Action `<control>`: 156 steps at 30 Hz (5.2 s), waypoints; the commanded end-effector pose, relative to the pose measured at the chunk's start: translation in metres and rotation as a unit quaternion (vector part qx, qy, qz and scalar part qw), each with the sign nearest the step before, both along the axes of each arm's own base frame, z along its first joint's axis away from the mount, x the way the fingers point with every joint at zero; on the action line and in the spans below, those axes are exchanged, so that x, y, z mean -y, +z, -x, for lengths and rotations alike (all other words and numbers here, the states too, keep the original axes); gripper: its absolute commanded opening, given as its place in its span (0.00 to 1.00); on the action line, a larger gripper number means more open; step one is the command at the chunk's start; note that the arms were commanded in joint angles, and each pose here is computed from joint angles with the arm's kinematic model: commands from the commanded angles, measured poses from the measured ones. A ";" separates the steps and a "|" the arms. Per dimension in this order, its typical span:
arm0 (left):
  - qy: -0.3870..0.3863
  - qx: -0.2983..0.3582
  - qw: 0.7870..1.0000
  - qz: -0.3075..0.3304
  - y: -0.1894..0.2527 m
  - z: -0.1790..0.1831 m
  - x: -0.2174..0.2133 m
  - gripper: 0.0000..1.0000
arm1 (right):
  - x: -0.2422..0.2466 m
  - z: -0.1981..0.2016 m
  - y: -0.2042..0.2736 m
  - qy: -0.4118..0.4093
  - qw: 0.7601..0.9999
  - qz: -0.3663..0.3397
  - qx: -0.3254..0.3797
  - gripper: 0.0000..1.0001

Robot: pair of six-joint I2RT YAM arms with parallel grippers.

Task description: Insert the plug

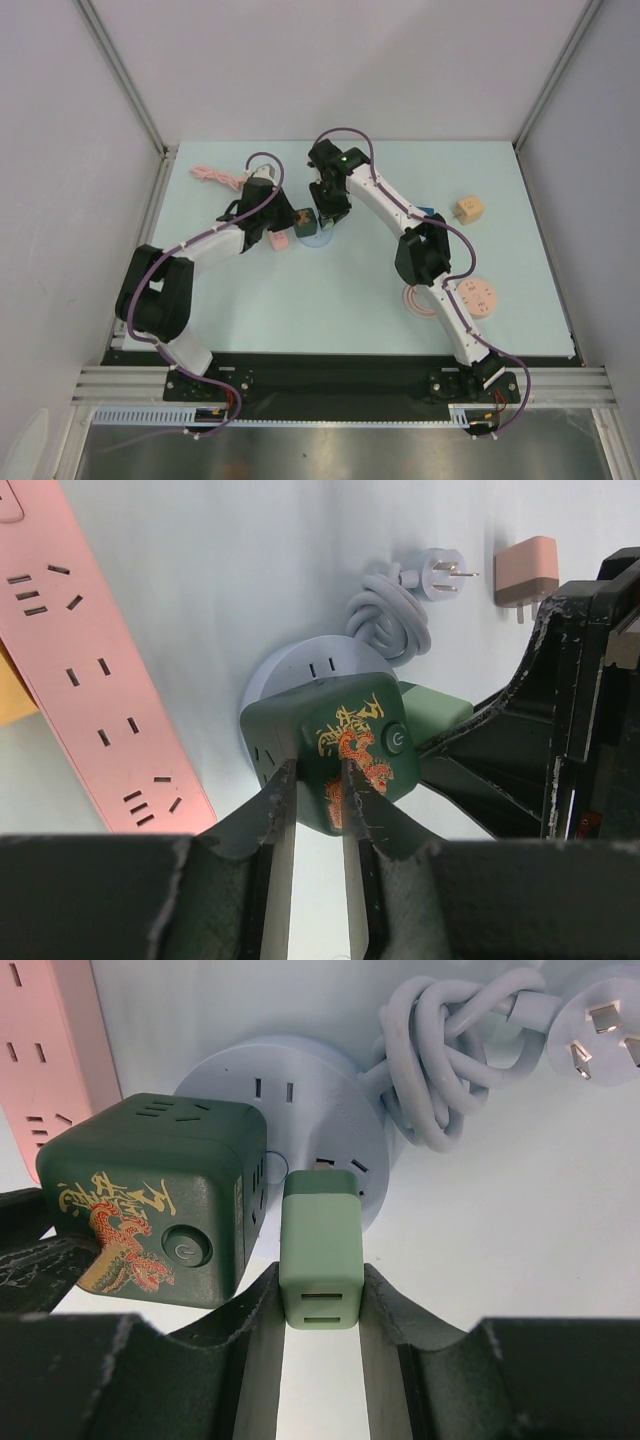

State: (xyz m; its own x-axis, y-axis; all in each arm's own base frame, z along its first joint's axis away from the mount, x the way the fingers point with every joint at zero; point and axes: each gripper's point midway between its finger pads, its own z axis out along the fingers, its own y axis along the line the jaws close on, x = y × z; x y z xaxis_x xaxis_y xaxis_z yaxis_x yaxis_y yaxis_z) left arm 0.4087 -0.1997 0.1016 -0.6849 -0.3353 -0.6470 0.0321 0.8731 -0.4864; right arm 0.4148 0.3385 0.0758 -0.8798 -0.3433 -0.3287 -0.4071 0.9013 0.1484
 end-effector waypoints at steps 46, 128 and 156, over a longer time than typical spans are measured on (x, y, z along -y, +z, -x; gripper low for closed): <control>-0.017 -0.047 0.995 -0.082 -0.010 0.007 0.004 0.55 | 0.010 -0.026 -0.017 0.031 0.999 -0.010 0.036 0.51; 0.035 -0.055 0.998 0.026 0.022 -0.058 -0.037 0.52 | 0.000 -0.023 -0.037 0.049 0.996 0.014 0.073 0.00; 0.010 -0.080 0.997 0.007 -0.006 -0.037 -0.039 0.56 | 0.014 -0.007 -0.073 0.061 0.995 0.066 0.040 0.00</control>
State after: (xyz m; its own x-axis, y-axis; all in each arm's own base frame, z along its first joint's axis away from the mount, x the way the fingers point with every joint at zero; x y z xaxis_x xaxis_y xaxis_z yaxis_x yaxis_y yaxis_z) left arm 0.4456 -0.1557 0.0944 -0.7697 -0.3733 -0.5179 -0.0991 0.8713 -0.4807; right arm 0.4402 0.3448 0.0505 -0.7630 -0.4345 -0.4786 -0.5255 0.8481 0.0678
